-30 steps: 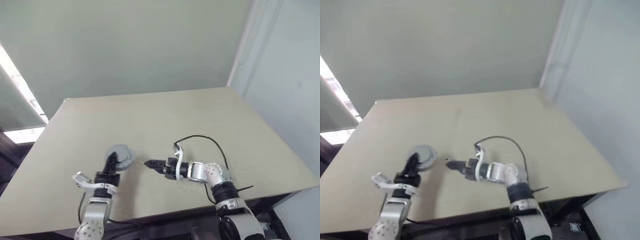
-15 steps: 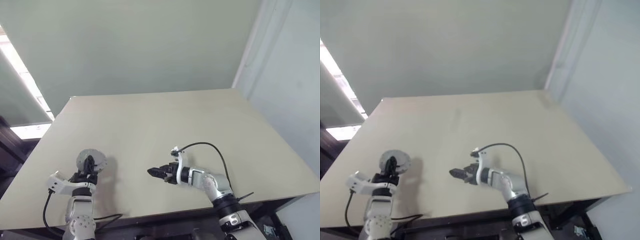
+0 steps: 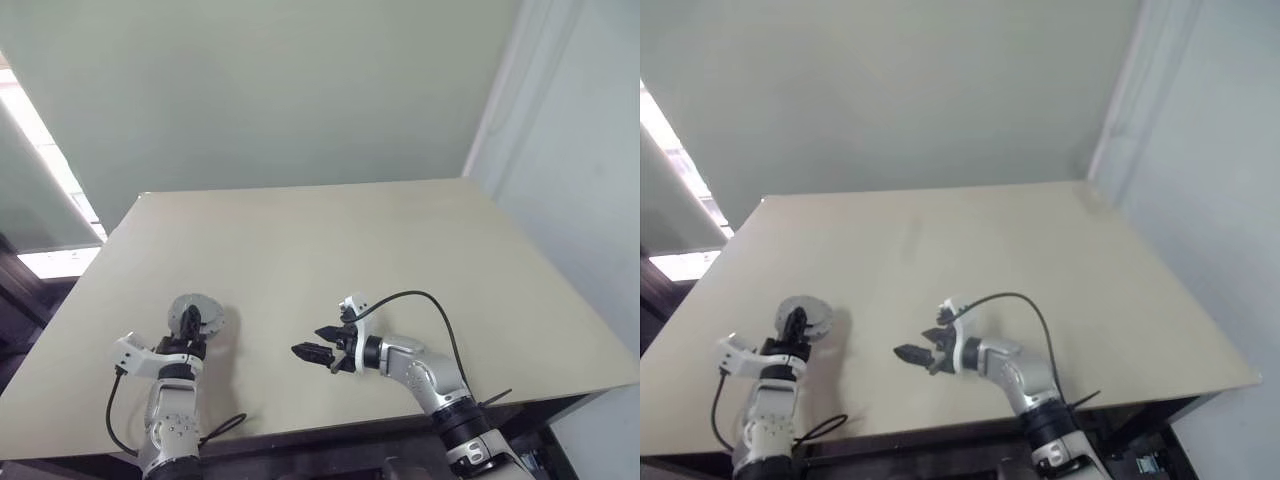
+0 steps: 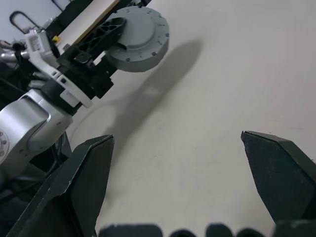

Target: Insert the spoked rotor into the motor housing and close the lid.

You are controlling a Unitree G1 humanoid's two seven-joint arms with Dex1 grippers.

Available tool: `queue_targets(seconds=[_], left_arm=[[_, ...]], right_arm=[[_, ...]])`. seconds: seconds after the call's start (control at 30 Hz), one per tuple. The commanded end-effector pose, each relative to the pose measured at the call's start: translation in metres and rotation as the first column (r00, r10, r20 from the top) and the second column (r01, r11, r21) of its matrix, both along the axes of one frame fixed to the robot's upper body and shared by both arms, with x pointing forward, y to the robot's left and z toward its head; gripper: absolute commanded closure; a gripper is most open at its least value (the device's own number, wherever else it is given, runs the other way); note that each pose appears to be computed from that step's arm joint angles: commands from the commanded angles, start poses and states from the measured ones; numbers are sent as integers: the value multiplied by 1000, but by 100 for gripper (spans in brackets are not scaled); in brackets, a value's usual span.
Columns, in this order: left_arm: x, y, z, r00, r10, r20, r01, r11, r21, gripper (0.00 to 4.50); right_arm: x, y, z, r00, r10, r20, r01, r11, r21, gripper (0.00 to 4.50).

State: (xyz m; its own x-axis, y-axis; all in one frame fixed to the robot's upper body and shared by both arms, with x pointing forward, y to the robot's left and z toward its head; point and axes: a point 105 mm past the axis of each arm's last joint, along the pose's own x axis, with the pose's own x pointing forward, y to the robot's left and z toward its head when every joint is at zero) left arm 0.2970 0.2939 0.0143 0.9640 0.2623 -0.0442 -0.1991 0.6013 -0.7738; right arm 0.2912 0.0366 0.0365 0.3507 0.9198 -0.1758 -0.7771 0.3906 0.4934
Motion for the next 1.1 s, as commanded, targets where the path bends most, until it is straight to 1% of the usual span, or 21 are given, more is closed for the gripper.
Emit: queue_targets(seconds=[0.03, 0.3, 0.4, 0.53, 0.6, 0.67, 0.7, 0.77, 0.83, 0.87, 0.97, 1.07, 1.1], left_arm=[[10, -3, 17, 997, -25, 67, 27, 999, -23, 249], [4, 9, 10, 999, 37, 4, -37, 998, 56, 249], [1, 9, 10, 1000, 23, -13, -22, 997, 72, 249], [1, -4, 6, 998, -65, -25, 66, 996, 64, 249], [1, 0, 5, 999, -33, -40, 36, 995, 90, 249], [2, 5, 4, 998, 8, -58, 0, 990, 139, 176], [2, 6, 3, 997, 20, -71, -8, 987, 158, 154], [2, 9, 3, 996, 35, -76, -21, 984, 175, 88], [4, 10, 5, 998, 30, -61, -20, 986, 164, 23], [6, 2, 6, 997, -45, -60, 53, 989, 135, 6], [7, -3, 12, 997, -78, -28, 82, 984, 160, 6], [6, 2, 12, 998, -44, -37, 50, 983, 176, 6], [4, 9, 12, 999, -6, -51, 16, 979, 202, 6]], right_arm=[[2, 3, 17, 997, 14, 82, -16, 1000, 26, 0], [4, 3, 16, 996, 9, 88, -10, 1000, 11, 0], [4, 3, 14, 996, 8, 87, -8, 1000, 2, 0], [5, 4, 13, 996, 6, 84, -6, 1000, -1, 0], [6, 4, 13, 996, 5, 84, -5, 1000, -1, 0], [6, 4, 14, 997, 4, 83, -4, 1000, 2, 0], [6, 4, 14, 997, 3, 82, -3, 1000, 2, 0], [6, 3, 14, 997, 2, 83, -2, 1000, 1, 0], [7, 3, 14, 997, 0, 82, 0, 1000, 0, 0], [7, 2, 14, 997, 0, 82, 0, 1000, 0, 0], [7, 3, 14, 996, 1, 84, -1, 1000, -1, 0], [7, 3, 14, 996, 2, 85, -2, 1000, 1, 0], [7, 3, 15, 996, 2, 85, -2, 1000, 1, 0]])
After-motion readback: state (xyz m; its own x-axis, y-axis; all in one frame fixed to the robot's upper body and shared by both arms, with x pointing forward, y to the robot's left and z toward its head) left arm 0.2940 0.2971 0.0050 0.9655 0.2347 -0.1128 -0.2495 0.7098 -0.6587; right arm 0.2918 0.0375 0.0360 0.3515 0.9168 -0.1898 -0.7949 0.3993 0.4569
